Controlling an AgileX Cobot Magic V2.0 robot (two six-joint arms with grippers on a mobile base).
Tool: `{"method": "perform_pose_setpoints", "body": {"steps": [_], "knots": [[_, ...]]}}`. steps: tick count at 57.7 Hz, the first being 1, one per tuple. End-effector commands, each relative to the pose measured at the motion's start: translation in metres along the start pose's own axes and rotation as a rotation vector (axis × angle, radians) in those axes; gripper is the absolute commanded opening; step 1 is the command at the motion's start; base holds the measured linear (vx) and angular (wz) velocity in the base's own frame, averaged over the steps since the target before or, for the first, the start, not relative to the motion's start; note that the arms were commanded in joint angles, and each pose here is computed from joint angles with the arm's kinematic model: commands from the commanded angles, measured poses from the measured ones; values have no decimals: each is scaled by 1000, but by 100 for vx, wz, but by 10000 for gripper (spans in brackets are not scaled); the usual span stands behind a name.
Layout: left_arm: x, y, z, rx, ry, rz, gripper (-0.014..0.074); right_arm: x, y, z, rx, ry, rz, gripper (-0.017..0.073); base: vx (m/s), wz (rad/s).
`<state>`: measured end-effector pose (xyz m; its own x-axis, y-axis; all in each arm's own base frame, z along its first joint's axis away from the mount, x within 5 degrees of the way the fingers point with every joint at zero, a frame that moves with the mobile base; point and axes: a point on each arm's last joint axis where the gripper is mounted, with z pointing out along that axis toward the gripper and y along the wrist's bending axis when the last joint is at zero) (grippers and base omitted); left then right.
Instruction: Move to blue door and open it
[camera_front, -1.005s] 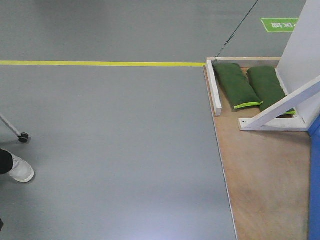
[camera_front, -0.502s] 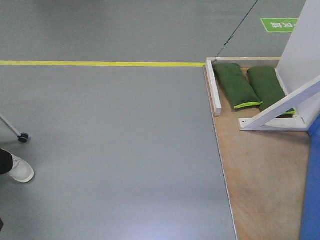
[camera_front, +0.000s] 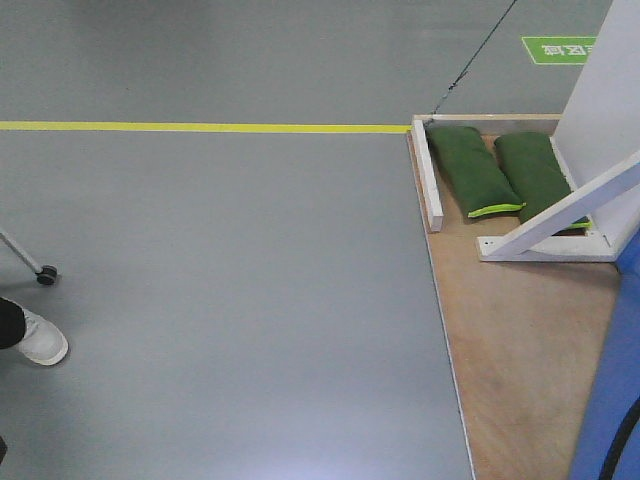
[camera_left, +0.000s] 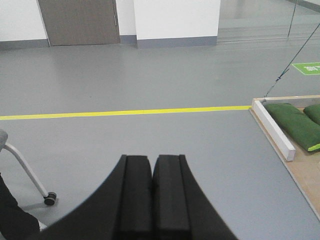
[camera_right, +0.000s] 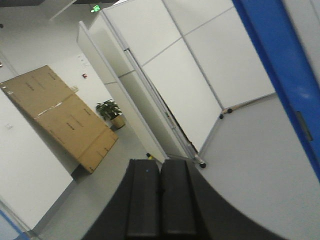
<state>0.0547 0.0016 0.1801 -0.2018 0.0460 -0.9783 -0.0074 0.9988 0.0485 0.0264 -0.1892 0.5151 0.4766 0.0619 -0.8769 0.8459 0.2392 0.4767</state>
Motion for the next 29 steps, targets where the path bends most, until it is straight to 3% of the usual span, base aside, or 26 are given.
{"method": "perform_pose_setpoints", "body": {"steps": [1, 20, 29], "knots": [[-17, 0, -4, 7, -123, -8, 73, -17, 27, -29, -120, -94, 17, 12, 0, 0], [-17, 0, -4, 7, -123, -8, 73, -11, 65, -65, -373, -40, 41, 12, 0, 0], [-17, 0, -4, 7, -123, -8, 73, 0, 82, -74, -515, 66, 59, 12, 0, 0]]}}
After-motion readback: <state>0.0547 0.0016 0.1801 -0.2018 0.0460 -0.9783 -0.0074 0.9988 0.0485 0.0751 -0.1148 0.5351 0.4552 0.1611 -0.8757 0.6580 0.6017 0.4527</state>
